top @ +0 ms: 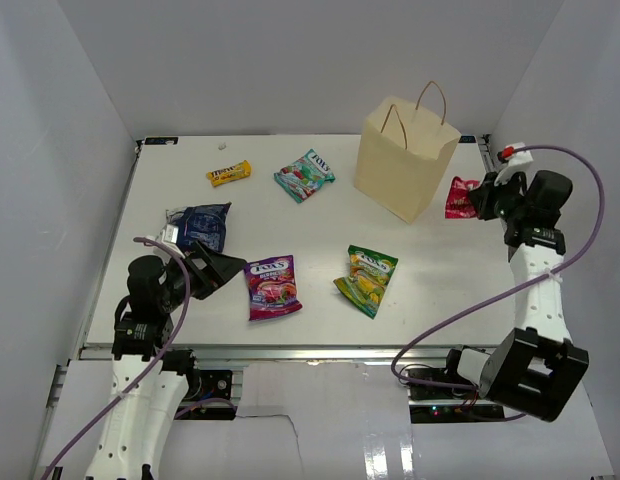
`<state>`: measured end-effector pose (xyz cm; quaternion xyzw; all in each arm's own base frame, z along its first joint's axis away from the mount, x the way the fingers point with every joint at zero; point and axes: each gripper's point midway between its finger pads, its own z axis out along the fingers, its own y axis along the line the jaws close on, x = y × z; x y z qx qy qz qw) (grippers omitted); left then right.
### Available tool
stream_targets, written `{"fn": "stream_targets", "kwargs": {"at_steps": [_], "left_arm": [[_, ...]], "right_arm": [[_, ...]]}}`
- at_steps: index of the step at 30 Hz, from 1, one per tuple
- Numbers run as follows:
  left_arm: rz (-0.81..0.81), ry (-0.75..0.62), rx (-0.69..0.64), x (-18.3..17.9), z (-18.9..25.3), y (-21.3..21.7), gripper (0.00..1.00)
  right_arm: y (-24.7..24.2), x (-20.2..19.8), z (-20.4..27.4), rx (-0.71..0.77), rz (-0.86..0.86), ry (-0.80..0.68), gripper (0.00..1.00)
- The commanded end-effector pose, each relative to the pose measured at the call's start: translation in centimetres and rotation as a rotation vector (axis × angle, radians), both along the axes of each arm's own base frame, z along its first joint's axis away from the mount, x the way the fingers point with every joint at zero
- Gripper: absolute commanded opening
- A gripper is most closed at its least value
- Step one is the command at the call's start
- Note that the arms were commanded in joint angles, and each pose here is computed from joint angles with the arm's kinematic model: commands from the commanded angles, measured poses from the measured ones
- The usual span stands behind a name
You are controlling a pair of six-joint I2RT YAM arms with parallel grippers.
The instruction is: Place the snacks into the paper bag
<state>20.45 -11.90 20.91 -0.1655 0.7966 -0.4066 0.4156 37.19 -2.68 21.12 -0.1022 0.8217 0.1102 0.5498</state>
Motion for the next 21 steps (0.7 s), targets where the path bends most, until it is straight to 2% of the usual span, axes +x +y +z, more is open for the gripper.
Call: {"fn": "stream_targets", "kwargs": {"at_steps": [1,6,12,17,20,21], "left_arm": [[-0.019,-0.014,-0.016,0.0,0.0,-0.3,0.98],[-0.02,-0.005,-0.011,0.2,-0.2,-0.3,0.98],[-0.021,-0.008,-0.01,0.2,0.0,-0.3,0.98],[-0.006,0.005,-0.018,0.5,0.3,-0.2,0.98],[0.001,0.025,-0.02,0.8,0.3,-0.2,0.98],[0.006,0.038,-0.021,1.0,0.1,-0.1,0.98]], "right_arm": [[0.8,-0.2,9.0,-0.124,0.105,-0.205,0.08],[1.7,1.2,16.7,-0.116,0.127,-0.32,0.08],[7.2,5.1,20.6,-0.164,0.185,-0.377,0.08],[6.6,10.4,19.5,-0.212,0.051,-0.35,0.08],[6.4,12.1,18.7,-0.215,0.042,-0.327,0.08],[8.0,12.3,17.9,-0.216,0.082,-0.318,0.08]]}}
